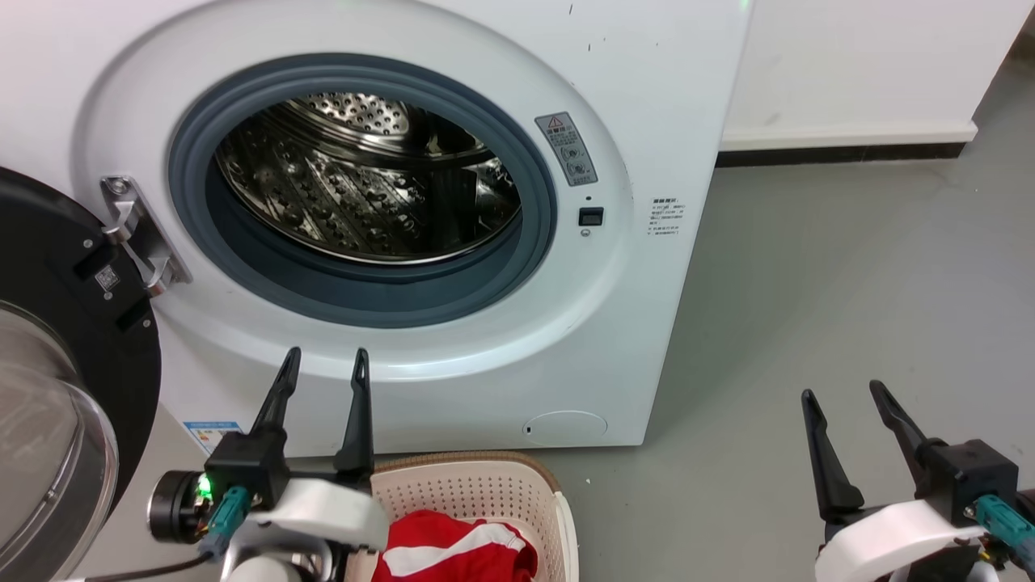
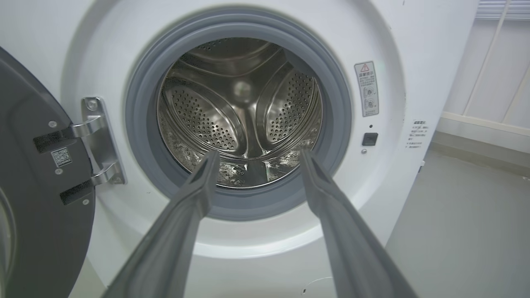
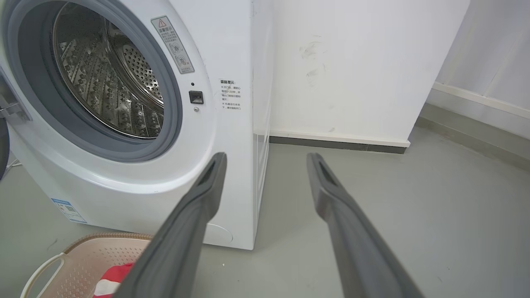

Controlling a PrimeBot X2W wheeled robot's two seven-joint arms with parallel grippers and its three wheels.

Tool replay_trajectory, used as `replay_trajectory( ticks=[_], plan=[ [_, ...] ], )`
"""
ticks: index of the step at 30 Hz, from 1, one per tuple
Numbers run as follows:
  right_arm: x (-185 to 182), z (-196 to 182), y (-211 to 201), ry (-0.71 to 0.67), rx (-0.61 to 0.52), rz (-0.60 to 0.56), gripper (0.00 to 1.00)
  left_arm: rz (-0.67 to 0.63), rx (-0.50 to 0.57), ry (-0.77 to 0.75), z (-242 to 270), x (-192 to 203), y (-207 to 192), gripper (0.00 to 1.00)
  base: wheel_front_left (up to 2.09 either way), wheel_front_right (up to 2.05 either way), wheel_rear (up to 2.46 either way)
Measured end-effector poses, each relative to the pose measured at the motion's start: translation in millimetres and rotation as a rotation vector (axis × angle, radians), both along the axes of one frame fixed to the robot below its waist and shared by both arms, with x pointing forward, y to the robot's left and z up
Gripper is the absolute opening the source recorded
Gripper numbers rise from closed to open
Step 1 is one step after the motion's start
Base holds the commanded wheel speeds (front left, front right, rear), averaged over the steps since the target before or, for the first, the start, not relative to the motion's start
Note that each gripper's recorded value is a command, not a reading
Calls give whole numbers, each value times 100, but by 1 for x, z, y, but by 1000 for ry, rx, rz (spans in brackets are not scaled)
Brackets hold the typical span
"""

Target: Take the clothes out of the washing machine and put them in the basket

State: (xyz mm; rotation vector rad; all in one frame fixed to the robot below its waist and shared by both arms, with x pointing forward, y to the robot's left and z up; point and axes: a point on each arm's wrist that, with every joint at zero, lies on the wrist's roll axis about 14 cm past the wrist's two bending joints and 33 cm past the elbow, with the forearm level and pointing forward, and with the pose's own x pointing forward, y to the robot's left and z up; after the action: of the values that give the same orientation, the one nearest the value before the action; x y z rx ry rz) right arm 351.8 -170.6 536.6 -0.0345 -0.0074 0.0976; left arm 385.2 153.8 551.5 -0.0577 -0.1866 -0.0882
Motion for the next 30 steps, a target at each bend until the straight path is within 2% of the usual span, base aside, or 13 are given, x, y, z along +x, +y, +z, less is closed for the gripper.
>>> replay_trajectory(
  ticks=[12, 30],
  plan=[
    [-12, -2, 4, 12, 4, 11, 100, 12, 23, 46, -4, -21, 5, 100, 0, 0, 0],
    [-16, -2, 8, 9, 30, 24, 100, 23, 22, 71, -8, -24, 10, 100, 0, 0, 0]
  ],
)
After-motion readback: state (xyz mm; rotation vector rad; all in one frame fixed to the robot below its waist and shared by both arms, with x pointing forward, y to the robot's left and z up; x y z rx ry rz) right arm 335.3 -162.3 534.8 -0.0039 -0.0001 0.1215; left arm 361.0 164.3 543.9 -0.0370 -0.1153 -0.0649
